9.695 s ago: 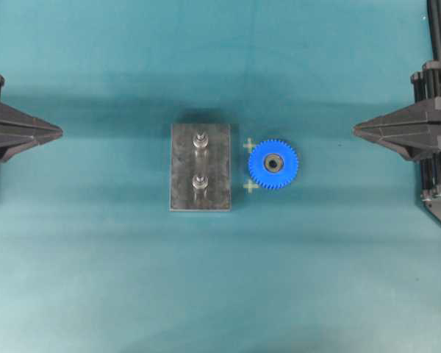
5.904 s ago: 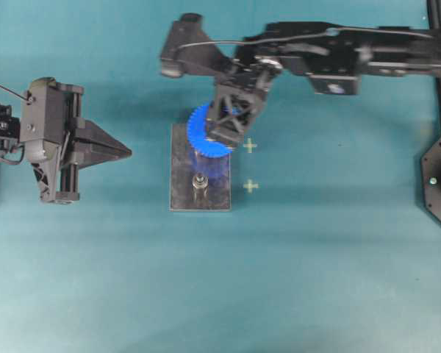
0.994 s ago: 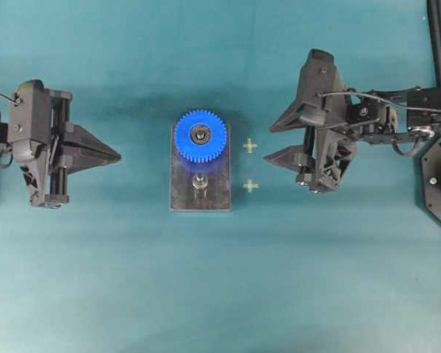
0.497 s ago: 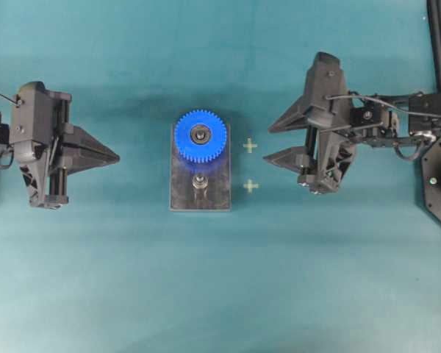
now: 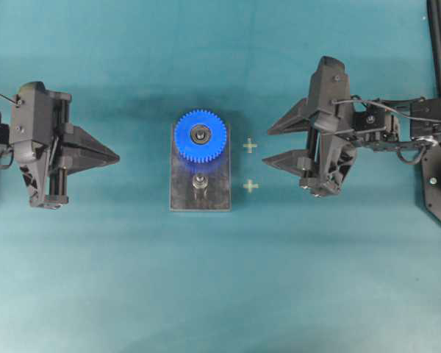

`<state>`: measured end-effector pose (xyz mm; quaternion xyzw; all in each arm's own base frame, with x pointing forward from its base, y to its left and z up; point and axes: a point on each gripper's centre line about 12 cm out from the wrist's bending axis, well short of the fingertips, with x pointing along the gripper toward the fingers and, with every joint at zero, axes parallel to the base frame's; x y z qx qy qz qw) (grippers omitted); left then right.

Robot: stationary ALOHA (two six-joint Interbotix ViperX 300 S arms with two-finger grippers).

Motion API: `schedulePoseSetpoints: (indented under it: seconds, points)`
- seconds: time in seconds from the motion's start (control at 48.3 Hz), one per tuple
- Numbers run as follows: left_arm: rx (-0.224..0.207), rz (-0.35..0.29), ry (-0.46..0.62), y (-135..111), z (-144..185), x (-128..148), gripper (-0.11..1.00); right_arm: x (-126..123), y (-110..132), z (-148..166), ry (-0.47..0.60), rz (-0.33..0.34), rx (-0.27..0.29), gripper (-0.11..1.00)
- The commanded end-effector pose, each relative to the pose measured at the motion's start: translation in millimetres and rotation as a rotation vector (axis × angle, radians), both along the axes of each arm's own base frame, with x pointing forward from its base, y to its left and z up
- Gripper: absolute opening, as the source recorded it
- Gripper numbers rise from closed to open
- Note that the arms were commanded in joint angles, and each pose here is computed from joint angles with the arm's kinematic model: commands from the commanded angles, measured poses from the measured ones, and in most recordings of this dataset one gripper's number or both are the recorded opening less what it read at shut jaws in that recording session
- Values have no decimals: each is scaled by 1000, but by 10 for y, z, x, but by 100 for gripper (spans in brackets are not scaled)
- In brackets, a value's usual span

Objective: Fit the large gear onto the shaft.

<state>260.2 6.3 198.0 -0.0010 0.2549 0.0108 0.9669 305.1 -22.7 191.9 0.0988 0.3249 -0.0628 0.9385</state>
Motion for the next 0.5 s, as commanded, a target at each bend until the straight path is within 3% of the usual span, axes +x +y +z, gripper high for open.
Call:
schedulePoseSetpoints:
  seconds: [0.0,0.476]
  points:
    - [0,0,-15,0,42,22,0,17,8,67,-26,-2,4,69]
    - [-3,1,3,0,-26,11,0,-11,23,22,-20,2,4,69]
